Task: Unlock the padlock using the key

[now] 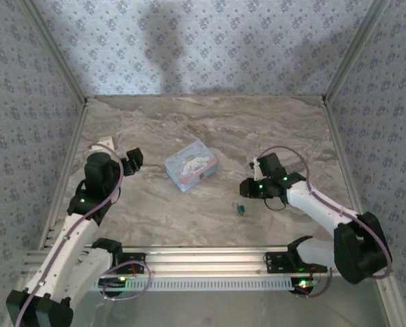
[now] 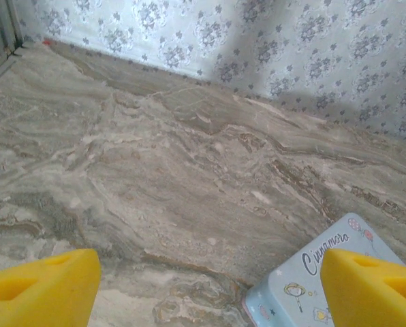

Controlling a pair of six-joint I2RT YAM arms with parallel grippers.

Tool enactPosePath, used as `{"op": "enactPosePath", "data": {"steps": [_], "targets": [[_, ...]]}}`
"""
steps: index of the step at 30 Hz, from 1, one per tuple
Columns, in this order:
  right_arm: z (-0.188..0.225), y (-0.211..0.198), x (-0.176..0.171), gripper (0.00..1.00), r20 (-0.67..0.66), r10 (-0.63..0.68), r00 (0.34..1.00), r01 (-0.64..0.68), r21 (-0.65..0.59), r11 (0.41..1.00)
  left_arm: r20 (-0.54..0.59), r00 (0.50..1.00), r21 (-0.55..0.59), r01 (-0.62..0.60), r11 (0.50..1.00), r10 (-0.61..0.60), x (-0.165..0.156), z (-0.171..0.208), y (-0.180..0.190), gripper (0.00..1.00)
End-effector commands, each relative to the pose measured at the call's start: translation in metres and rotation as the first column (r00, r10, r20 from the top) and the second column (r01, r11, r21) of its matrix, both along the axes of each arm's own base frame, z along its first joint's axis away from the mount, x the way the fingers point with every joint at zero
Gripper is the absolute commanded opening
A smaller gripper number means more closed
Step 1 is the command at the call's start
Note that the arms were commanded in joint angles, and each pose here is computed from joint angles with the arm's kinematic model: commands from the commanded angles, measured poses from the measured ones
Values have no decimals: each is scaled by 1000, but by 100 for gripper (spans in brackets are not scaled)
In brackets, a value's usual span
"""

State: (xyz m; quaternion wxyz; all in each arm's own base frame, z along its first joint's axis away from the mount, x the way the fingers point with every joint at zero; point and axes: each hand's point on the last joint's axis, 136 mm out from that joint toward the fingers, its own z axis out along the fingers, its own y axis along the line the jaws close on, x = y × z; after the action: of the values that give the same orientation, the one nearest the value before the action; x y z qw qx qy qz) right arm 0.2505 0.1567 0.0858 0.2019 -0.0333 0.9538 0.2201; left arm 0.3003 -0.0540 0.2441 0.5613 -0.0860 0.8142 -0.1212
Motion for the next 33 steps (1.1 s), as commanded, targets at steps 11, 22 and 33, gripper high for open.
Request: {"op": "enactPosePath", "data": {"steps": [11,22,33], "targets": [[89,-126,67,100,537,-262,802,390,-137,911,48,992,258,-129,958,121,20,-17,37,85],[47,-180,93,100,749,-219,625,474,-142,869,-29,987,301,-141,943,157,37,-82,59,87],[17,-178,121,100,771,-196,606,434,-114,894,26,999,352,-35,935,27,70,-117,49,87]]}}
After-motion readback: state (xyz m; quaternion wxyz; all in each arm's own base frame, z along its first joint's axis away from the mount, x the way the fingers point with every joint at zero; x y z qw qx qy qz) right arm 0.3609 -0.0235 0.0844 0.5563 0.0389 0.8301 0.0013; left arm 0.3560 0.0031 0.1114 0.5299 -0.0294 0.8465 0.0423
